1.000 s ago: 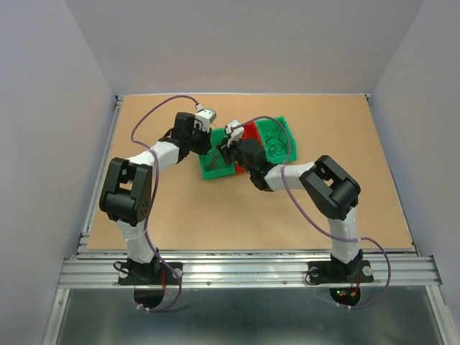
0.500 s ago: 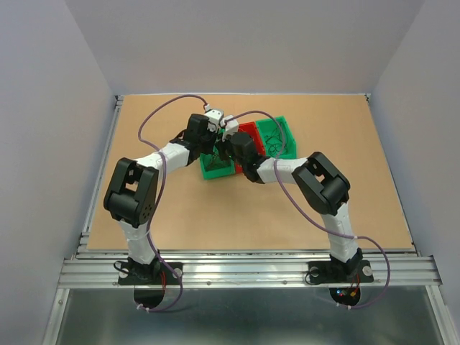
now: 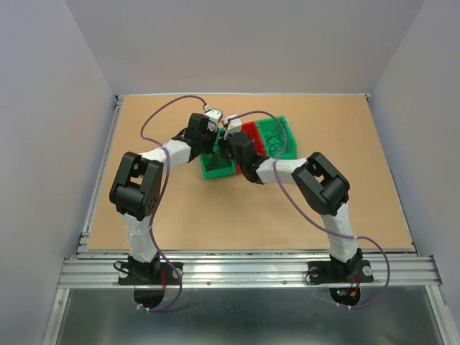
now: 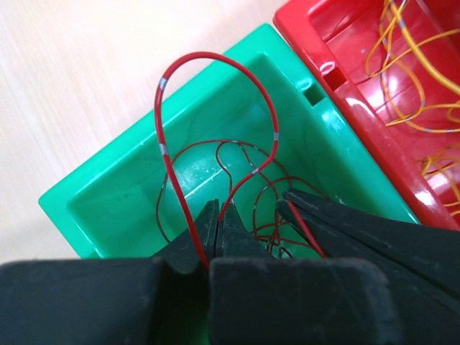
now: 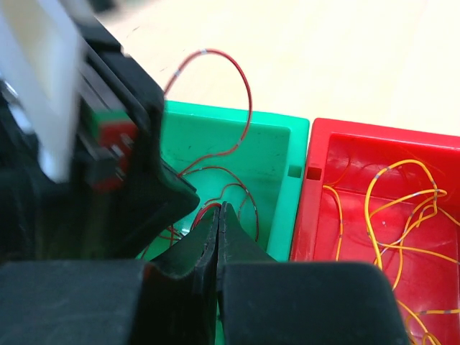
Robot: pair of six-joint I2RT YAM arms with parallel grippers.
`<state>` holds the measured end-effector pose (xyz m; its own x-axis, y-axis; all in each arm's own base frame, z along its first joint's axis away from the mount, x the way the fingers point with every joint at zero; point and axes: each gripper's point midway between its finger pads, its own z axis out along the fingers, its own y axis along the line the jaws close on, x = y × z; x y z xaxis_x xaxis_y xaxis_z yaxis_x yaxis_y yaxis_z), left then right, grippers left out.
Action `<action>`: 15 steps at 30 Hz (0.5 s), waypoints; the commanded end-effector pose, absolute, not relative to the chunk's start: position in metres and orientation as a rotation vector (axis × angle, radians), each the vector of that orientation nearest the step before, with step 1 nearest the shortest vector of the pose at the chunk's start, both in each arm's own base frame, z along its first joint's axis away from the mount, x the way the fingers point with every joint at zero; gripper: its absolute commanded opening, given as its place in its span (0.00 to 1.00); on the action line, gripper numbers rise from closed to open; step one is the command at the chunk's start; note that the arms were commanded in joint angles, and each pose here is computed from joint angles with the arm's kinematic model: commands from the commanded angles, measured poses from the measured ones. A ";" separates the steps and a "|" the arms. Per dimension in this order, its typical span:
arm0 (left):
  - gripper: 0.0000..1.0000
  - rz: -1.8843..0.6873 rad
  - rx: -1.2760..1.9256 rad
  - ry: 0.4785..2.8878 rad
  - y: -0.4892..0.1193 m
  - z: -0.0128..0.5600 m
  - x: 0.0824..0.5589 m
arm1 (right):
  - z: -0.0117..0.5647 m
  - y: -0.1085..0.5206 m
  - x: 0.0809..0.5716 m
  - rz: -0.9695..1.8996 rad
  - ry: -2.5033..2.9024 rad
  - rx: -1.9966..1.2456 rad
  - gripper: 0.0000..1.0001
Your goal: Untangle the cables
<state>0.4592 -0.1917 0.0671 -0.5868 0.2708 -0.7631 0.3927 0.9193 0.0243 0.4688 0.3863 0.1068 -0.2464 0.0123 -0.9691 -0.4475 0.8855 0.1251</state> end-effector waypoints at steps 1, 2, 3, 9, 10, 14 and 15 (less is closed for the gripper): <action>0.00 -0.303 0.410 2.162 -0.187 0.105 0.472 | 0.136 0.384 0.478 0.456 1.733 -0.239 0.00; 0.00 -0.315 0.406 2.162 -0.187 0.105 0.473 | 0.139 0.386 0.478 0.476 1.730 -0.225 0.01; 0.00 -0.324 0.406 2.167 -0.187 0.105 0.473 | 0.143 0.388 0.478 0.490 1.724 -0.221 0.01; 0.00 -0.366 0.413 2.154 -0.189 0.113 0.471 | 0.150 0.409 0.484 0.585 1.721 -0.202 0.01; 0.00 -0.378 0.410 2.146 -0.188 0.117 0.471 | 0.150 0.412 0.484 0.593 1.724 -0.207 0.01; 0.00 -0.407 0.390 2.110 -0.183 0.130 0.469 | 0.154 0.421 0.488 0.620 1.710 -0.218 0.01; 0.00 -0.414 0.376 2.101 -0.177 0.132 0.470 | 0.157 0.421 0.489 0.623 1.706 -0.218 0.01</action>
<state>0.4661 -0.1847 0.0806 -0.6006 0.1710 -0.7811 0.4124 0.9032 -0.1194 0.4797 0.4056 0.1265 -0.2721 0.1269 -0.9539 -0.4383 0.8661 0.2402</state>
